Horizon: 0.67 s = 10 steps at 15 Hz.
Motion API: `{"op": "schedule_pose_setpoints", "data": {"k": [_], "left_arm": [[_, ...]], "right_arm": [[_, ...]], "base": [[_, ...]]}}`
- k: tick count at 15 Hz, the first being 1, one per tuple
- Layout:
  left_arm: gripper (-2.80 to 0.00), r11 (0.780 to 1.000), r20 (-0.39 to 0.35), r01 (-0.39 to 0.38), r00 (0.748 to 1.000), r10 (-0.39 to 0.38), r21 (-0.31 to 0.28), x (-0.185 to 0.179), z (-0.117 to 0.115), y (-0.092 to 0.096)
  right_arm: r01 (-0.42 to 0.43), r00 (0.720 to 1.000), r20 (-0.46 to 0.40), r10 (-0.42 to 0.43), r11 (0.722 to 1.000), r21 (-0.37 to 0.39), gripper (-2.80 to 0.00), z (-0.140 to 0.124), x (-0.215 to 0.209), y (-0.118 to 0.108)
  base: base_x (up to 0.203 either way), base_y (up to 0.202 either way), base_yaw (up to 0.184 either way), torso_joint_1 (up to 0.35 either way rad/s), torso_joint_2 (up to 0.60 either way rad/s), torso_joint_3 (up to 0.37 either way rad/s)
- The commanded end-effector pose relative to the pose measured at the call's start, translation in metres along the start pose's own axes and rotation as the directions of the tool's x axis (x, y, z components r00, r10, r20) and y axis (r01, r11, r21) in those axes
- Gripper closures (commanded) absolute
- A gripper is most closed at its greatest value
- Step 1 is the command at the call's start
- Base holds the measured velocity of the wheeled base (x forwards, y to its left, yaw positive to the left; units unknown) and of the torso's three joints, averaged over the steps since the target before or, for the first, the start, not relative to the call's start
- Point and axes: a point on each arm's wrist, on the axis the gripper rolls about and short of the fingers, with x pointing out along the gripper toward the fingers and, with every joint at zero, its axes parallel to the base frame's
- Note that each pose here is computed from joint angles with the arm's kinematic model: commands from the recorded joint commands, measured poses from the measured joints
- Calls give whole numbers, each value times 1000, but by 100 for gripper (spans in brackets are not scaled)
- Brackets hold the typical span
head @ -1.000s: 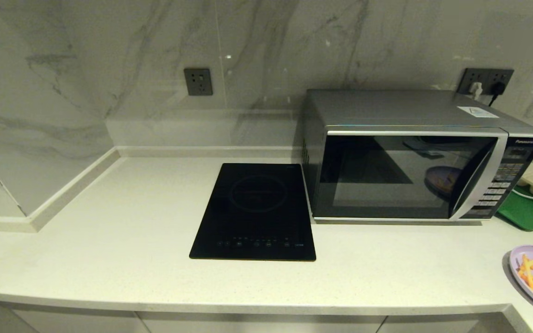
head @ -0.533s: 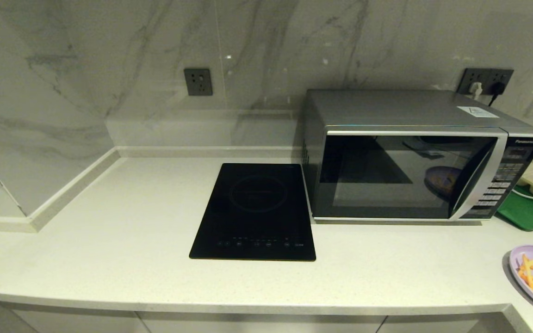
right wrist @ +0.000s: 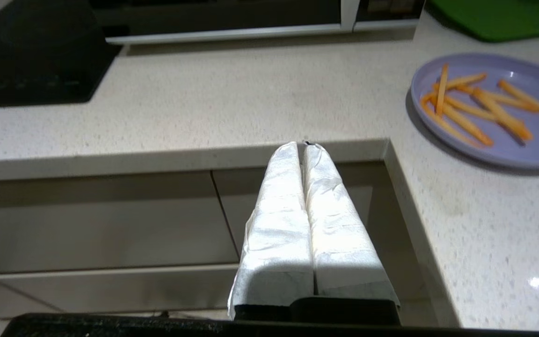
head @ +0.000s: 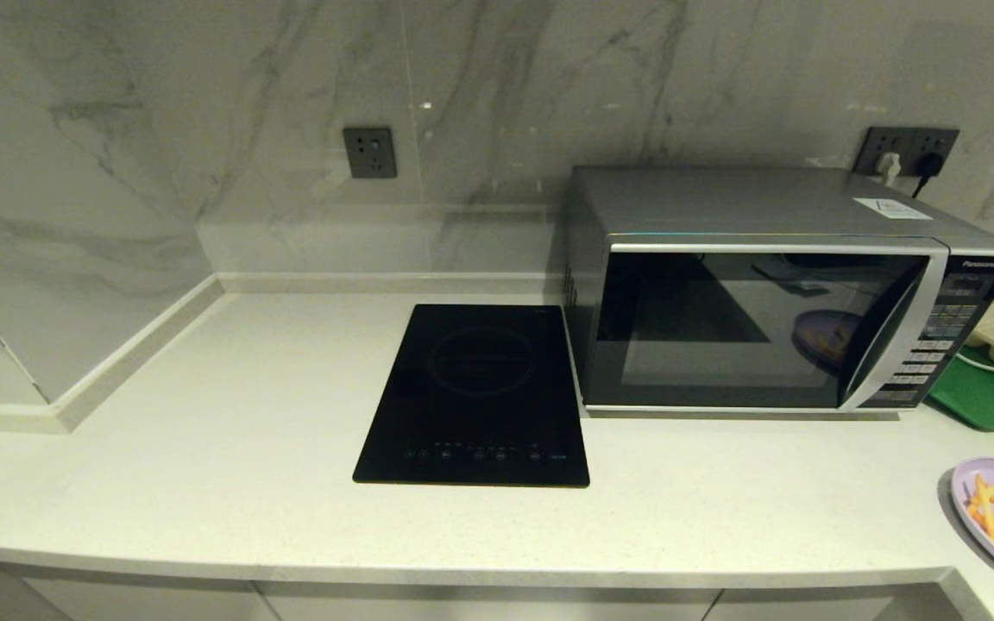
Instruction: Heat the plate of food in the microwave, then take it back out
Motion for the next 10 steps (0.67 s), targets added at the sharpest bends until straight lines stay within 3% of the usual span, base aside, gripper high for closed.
{"op": "schedule_pose_setpoints", "data": {"k": [1, 4, 7, 10], "left_arm": [[0, 1000, 1, 0, 1000, 0, -1, 0, 0, 0], [0, 1000, 1, 0, 1000, 0, -1, 0, 0, 0], [0, 1000, 1, 0, 1000, 0, -1, 0, 0, 0], [0, 1000, 1, 0, 1000, 0, -1, 0, 0, 0]], "right_arm": [[-6, 1000, 20, 6, 1000, -11, 0, -4, 5, 0], [-65, 998, 14, 67, 990, -125, 0, -4, 4, 1], [-53, 998, 14, 55, 996, -76, 0, -5, 5, 1], [-47, 999, 15, 49, 996, -75, 0, -5, 5, 1]], "base": [[0, 0, 0, 0, 0, 0], [0, 0, 0, 0, 0, 0], [0, 0, 0, 0, 0, 0], [0, 0, 0, 0, 0, 0]]}}
